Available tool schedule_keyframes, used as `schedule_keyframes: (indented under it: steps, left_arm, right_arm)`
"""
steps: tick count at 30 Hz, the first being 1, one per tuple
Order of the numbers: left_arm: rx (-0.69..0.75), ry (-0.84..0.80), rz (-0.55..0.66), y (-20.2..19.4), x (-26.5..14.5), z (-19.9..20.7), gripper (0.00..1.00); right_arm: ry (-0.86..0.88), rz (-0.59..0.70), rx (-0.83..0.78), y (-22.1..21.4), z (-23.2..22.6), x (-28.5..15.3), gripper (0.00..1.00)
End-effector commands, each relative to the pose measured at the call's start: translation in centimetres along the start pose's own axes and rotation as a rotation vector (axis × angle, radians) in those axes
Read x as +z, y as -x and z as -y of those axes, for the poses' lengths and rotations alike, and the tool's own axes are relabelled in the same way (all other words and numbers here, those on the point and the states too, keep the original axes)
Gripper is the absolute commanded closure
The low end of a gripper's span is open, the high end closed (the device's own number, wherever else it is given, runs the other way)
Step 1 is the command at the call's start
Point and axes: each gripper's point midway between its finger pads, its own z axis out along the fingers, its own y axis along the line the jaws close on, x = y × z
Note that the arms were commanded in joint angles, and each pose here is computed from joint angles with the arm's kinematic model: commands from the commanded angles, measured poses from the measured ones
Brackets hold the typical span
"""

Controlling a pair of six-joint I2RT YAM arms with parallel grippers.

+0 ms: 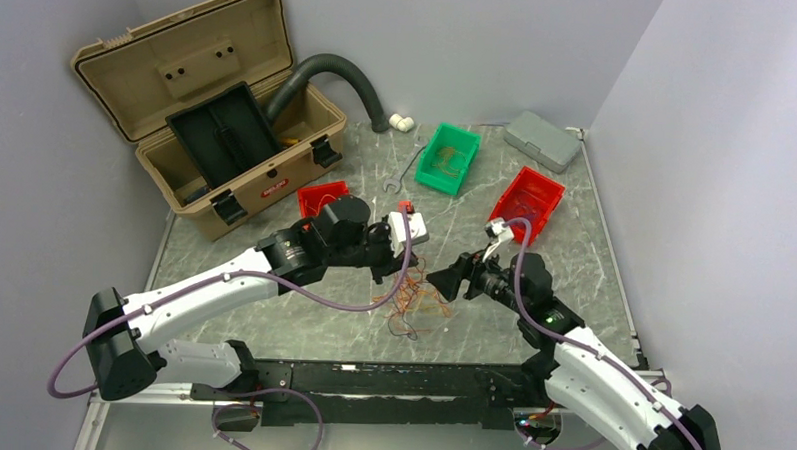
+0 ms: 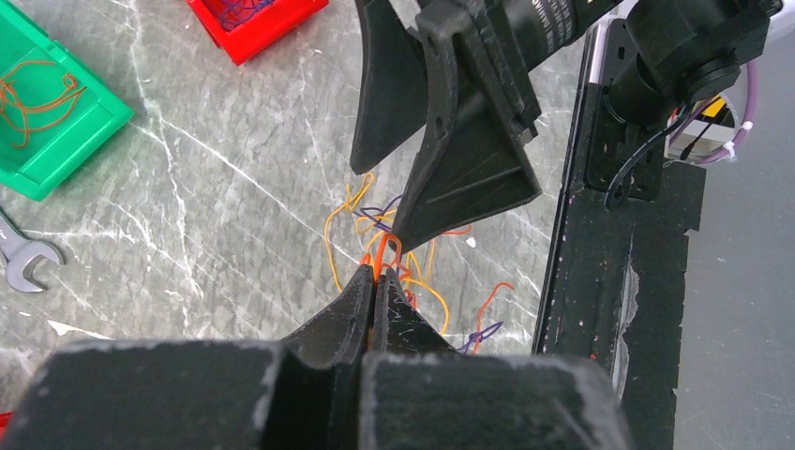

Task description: Untangle the cables

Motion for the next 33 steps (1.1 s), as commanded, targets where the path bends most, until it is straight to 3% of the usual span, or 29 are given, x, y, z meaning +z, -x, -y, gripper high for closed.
schedule_keyframes:
  steps: [1, 12, 17, 21, 27, 33]
  left_arm:
    - [-0.002, -0.007, 0.083, 3.1, -1.4, 0.5, 1.00]
    - [0.008, -0.023, 0.124, 4.4, -2.7, 1.1, 1.00]
    - [0.012, 0.034, 0.168, 5.4, -4.1, 0.5, 1.00]
    - [0.040, 0.114, 0.224, 6.6, -6.0, -0.4, 1.00]
    - [0.012, 0.319, 0.290, 7.9, -9.7, -3.1, 1.00]
    - [-0.049, 0.556, 0.354, 7.3, -13.6, -6.0, 1.00]
  right_arm:
    - [0.114, 0.024, -0.092, 0.5, -2.0, 0.9, 0.19]
    - [0.212, -0.057, -0.188, -1.5, -4.9, 3.4, 0.22]
    - [0.155, -0.090, -0.147, -2.5, -4.0, 4.4, 0.39]
    - [-0.068, -0.093, -0.073, -2.9, -0.2, 4.6, 0.58]
    - [-0.547, -0.085, 0.026, -3.3, 7.5, 1.9, 0.90]
    - [-0.779, -0.018, 0.069, -2.0, 10.2, -1.5, 1.00]
